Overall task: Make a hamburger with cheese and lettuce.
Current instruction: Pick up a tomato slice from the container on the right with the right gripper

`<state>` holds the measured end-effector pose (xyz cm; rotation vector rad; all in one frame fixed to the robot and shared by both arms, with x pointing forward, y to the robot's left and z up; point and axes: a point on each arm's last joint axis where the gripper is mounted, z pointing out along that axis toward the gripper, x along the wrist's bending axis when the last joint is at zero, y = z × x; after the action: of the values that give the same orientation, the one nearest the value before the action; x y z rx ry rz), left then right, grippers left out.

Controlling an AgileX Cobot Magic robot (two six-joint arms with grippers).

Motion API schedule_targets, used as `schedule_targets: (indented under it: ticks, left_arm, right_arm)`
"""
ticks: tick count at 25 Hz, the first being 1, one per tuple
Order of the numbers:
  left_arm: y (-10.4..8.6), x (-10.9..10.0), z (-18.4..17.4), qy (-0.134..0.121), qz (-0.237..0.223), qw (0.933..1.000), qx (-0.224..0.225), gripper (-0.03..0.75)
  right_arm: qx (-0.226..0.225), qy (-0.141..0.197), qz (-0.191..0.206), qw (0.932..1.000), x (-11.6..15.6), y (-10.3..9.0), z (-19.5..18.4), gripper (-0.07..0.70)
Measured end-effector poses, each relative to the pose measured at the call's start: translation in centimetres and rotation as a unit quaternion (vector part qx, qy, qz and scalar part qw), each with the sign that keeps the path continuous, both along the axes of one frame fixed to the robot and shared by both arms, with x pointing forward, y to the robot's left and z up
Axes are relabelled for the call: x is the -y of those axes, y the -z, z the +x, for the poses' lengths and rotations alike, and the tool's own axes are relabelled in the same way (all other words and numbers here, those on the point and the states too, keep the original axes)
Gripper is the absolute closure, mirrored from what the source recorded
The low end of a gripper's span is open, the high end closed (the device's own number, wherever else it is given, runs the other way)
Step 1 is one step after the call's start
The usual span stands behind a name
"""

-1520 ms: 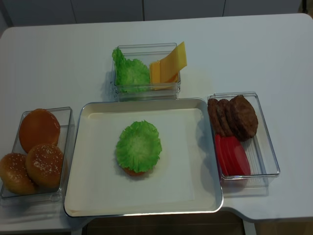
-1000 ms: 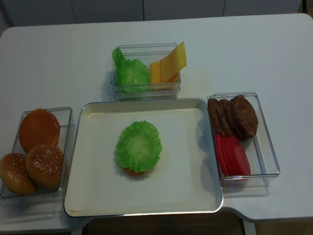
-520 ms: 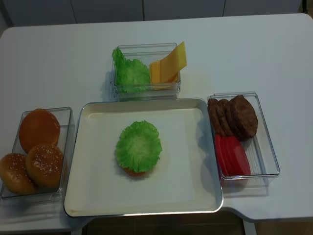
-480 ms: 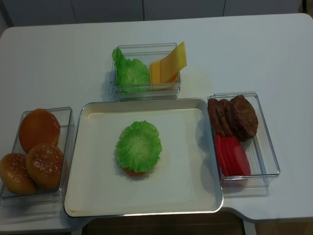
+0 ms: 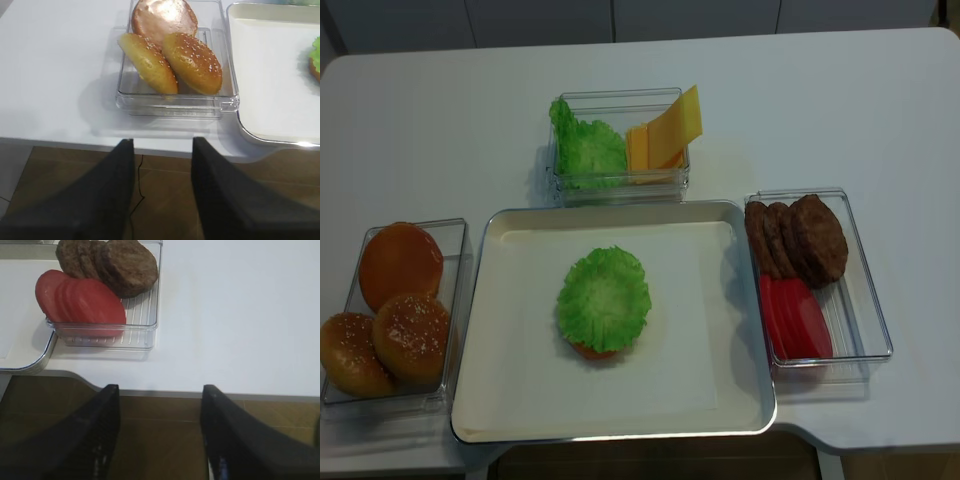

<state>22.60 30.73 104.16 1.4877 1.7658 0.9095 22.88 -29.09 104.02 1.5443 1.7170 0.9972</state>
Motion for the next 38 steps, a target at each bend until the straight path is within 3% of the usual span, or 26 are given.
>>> schedule_targets:
  ticks: [8,13,21,24,28,38]
  left_arm:
    - [0.0,0.0,0.0,0.0,0.0,1.0,0.0,0.429]
    - [0.0,0.0,0.0,0.0,0.0,1.0,0.0,0.429]
    - [0.0,0.0,0.0,0.0,0.0,1.0,0.0,0.429]
    - [0.0,0.0,0.0,0.0,0.0,1.0,0.0,0.429]
    - [0.0,0.0,0.0,0.0,0.0,1.0,0.0,0.429]
    - [0.0,0.0,0.0,0.0,0.0,1.0,0.0,0.429]
  right_arm:
    - [0.013,0.001,0.002,0.9999,0.0,-0.3,0.0,0.236]
    - [0.034,-0.006,0.017,0.9993,-0.2,-1.8,0.3,0.236]
    - [0.011,-0.009,0.029,0.9995,-0.6,-4.9,4.5,0.236]
    - [0.034,-0.03,0.016,0.9988,-0.9,-6.0,6.1,0.236]
    - [0.06,-0.064,0.038,0.9954,-1.7,-7.4,7.8,0.236]
    - [0.001,-0.097,0.07,0.9928,-3.1,-9.9,13.3,0.242]
